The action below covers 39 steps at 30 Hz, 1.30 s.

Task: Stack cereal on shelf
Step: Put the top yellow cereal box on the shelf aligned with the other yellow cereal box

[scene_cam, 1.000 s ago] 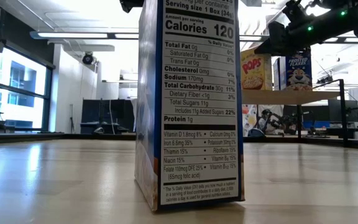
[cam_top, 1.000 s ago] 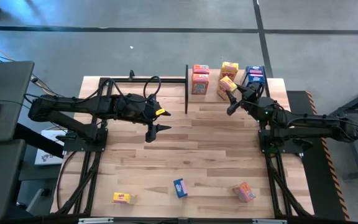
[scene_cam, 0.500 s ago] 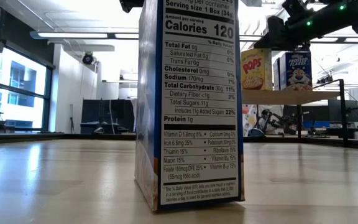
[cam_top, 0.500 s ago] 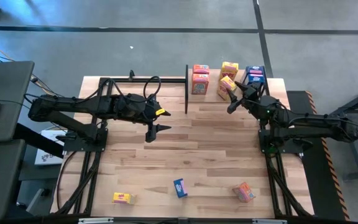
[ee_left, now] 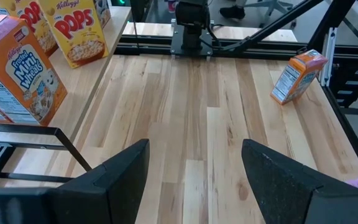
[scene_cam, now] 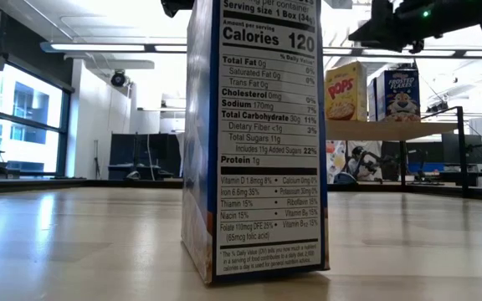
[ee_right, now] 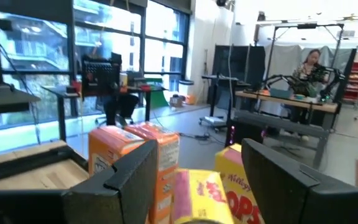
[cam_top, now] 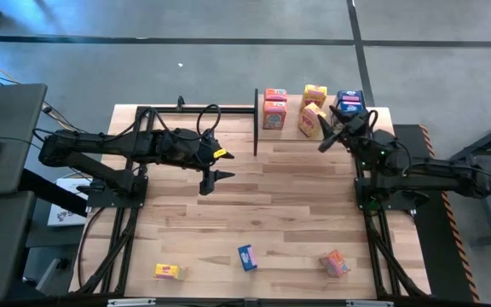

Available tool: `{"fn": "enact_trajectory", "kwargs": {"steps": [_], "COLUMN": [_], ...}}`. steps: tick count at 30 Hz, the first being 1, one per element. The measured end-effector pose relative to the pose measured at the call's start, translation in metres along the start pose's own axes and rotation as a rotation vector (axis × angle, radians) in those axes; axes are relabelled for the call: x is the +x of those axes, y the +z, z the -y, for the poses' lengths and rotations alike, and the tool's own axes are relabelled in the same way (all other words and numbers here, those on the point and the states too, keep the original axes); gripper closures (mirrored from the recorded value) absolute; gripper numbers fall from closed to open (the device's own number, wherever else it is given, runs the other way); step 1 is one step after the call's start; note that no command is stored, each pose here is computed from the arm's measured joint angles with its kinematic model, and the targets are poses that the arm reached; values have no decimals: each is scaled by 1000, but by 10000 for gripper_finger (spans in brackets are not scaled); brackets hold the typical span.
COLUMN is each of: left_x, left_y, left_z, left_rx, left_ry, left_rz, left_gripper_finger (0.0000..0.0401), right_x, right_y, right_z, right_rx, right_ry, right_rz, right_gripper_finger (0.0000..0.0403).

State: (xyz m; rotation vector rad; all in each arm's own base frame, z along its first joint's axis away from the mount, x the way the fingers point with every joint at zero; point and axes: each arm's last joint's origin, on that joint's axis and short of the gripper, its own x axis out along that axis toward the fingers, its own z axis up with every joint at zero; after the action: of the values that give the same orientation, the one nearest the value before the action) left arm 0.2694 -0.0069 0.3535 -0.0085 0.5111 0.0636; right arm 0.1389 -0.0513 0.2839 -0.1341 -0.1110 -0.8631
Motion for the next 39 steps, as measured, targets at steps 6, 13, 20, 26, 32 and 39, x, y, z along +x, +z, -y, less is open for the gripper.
{"fn": "enact_trajectory", "kwargs": {"steps": [6, 13, 20, 26, 32, 39], "left_x": [0, 0, 0, 0, 0, 0], "left_y": [0, 0, 0, 0, 0, 0], "left_z": [0, 0, 0, 0, 0, 0], "left_rx": [0, 0, 0, 0, 0, 0], "left_ry": [0, 0, 0, 0, 0, 0], "left_rz": [0, 0, 0, 0, 0, 0], "left_gripper_finger": [155, 155, 155, 155, 155, 155], "right_x": [-5, -11, -11, -8, -5, -7], "right_y": [6, 15, 36, 43, 41, 35], "right_z": [2, 2, 0, -2, -6, -21], "right_rx": [59, 142, 190, 272, 352, 371], "right_ry": [69, 241, 421, 469, 477, 529], "right_rz": [45, 123, 43, -164, -350, -497], "right_gripper_finger": [175, 175, 175, 175, 175, 175]}}
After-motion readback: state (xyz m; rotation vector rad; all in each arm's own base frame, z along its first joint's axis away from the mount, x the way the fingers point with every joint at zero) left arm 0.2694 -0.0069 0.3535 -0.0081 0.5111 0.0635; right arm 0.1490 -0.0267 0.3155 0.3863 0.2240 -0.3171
